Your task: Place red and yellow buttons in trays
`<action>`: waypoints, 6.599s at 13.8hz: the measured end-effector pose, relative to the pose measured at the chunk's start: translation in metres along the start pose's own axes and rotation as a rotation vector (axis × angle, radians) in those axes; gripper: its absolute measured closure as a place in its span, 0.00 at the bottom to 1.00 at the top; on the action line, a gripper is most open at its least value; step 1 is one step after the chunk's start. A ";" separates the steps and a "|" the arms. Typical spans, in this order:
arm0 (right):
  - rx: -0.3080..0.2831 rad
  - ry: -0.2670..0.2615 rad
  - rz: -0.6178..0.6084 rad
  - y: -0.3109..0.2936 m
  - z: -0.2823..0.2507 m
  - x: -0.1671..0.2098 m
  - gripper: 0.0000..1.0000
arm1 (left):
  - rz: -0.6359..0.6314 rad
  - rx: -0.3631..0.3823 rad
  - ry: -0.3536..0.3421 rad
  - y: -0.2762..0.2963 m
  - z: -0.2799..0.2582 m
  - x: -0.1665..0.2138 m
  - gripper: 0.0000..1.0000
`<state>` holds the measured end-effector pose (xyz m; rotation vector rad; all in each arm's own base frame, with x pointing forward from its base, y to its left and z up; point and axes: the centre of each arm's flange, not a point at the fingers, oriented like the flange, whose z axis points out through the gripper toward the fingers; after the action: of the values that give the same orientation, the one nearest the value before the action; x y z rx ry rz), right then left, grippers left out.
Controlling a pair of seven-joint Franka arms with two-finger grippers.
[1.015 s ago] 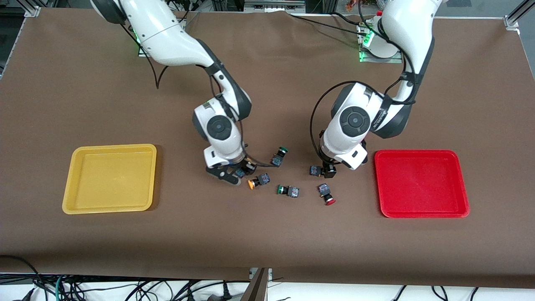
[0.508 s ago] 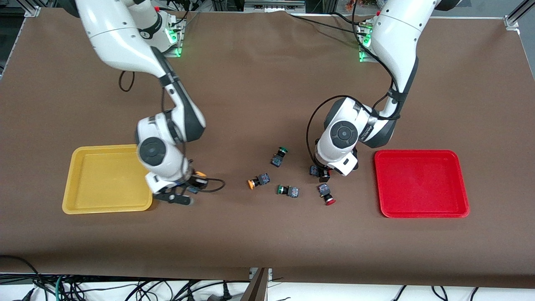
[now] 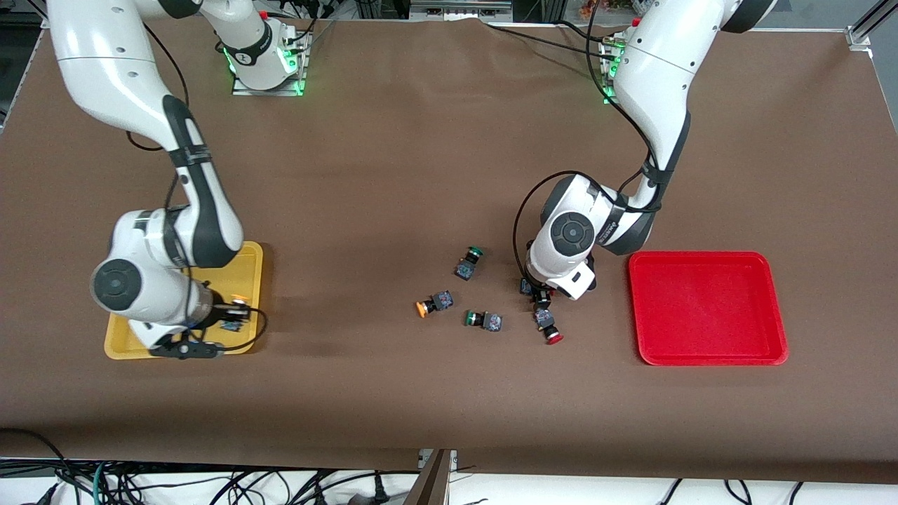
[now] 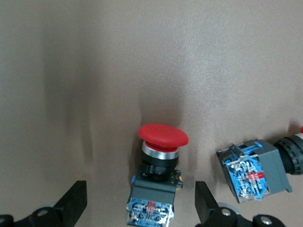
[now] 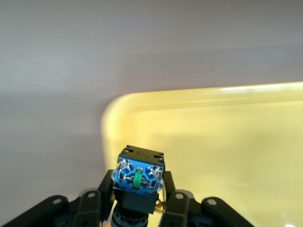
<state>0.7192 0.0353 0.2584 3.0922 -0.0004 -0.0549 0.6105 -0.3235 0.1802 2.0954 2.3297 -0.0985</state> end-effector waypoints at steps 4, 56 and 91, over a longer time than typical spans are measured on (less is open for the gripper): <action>-0.021 -0.024 -0.027 0.077 0.008 -0.004 0.56 | -0.001 -0.004 -0.002 0.001 0.000 0.000 0.09; 0.238 0.191 0.911 -0.466 0.038 -0.102 0.01 | 1.577 -0.086 0.062 0.087 -0.142 0.241 0.00; -0.036 -0.070 0.092 -0.078 -0.051 0.005 0.59 | 1.137 0.027 0.053 0.116 -0.156 0.103 0.59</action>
<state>0.7255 0.1155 0.3053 3.0478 -0.1419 -0.1582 0.7203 -0.2012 0.3260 3.0426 0.8398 -0.0546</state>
